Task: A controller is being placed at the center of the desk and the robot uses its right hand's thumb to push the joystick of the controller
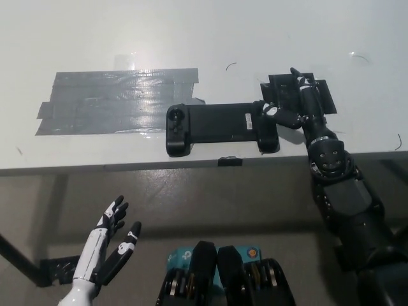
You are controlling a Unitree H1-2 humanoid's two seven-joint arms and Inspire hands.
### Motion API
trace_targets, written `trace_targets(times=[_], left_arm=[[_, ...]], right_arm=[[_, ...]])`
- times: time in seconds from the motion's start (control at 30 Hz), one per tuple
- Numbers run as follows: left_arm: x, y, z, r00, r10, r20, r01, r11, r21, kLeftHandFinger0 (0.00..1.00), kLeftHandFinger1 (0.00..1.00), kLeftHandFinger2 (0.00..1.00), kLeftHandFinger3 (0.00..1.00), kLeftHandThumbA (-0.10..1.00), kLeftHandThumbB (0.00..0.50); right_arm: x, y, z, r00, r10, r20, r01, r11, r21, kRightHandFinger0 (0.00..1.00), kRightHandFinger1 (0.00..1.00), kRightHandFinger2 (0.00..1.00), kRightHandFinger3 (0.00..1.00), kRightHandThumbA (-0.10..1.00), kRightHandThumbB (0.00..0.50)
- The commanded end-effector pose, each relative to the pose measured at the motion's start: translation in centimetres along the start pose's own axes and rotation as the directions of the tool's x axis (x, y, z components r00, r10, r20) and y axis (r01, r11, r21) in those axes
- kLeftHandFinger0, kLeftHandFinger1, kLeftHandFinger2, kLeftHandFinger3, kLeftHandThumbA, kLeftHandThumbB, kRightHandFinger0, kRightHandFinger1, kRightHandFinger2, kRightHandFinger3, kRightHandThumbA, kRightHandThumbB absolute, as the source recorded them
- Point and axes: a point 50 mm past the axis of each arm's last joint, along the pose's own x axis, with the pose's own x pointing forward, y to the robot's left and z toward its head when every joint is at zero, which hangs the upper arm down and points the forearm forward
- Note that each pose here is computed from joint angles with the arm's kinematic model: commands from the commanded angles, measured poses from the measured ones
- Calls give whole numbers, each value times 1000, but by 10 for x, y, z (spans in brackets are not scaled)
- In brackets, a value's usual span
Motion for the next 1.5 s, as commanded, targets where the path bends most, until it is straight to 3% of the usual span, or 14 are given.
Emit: trace_targets(times=[0.0,0.63,0.67,0.7,0.77,0.8,0.83,0.97,1.03,1.07,1.17,1.23,1.43,1.47], left_arm=[[6,7,14,998,3,67,-3,1000,8,1000,1000,1000,1000,673,0],[7,8,16,998,1,66,-2,1000,10,1000,1000,1000,1000,696,0],[10,9,17,997,-6,71,5,1000,18,1000,1000,1000,1000,698,4],[11,9,18,997,-9,73,8,1000,22,1000,1000,1000,1000,700,3],[11,9,18,997,-9,73,8,1000,22,1000,1000,1000,1000,702,2],[12,9,19,997,-12,71,10,1000,28,1000,1000,1000,1000,700,1],[12,9,19,997,-14,70,12,999,31,1000,1000,1000,1000,695,1],[14,10,20,997,-19,73,16,999,35,1000,1000,1000,1000,636,0],[14,10,20,997,-19,73,16,999,35,1000,1000,1000,1000,633,0],[16,11,22,997,-20,78,17,999,39,1000,1000,1000,1000,608,0],[16,11,22,997,-20,78,17,999,39,1000,1000,1000,1000,602,0],[15,10,20,997,-19,78,16,999,40,1000,1000,1000,1000,601,0],[14,13,19,997,-13,72,10,999,43,1000,1000,1000,1000,596,0],[14,11,18,997,-12,75,9,999,37,1000,1000,1000,1000,594,0]], right_arm=[[9,-10,27,989,-92,113,85,994,72,1000,1000,1000,1000,-100,0],[6,-10,37,980,-92,176,78,993,83,1000,1000,1000,1000,-100,0],[-5,-10,87,932,-72,354,26,991,132,1000,1000,1000,1000,421,142],[-14,-11,108,901,-65,428,1,989,148,1000,1000,1000,1000,885,206],[-15,-11,108,902,-64,427,1,989,148,1000,1000,1000,1000,899,207],[-30,-14,132,857,-69,511,-4,990,140,1000,1000,1000,1000,959,270],[-37,-15,142,836,-71,545,-6,990,138,1000,1000,1000,1000,1000,278],[-87,-21,153,769,-61,637,-12,994,109,1000,1000,1000,1000,1000,205],[-87,-22,153,770,-60,635,-12,994,109,1000,1000,1000,1000,1000,205],[-124,-22,139,759,-29,650,-51,993,104,1000,1000,1000,1000,996,173],[-125,-22,139,761,-28,649,-52,993,104,1000,1000,1000,1000,989,169],[-170,-17,102,780,37,625,-108,991,76,1000,1000,1000,1000,942,148],[-196,-7,63,817,94,570,-137,990,32,1000,1000,1000,1000,897,180],[-202,-5,47,837,107,536,-151,988,38,1000,1000,1000,1000,863,147]])
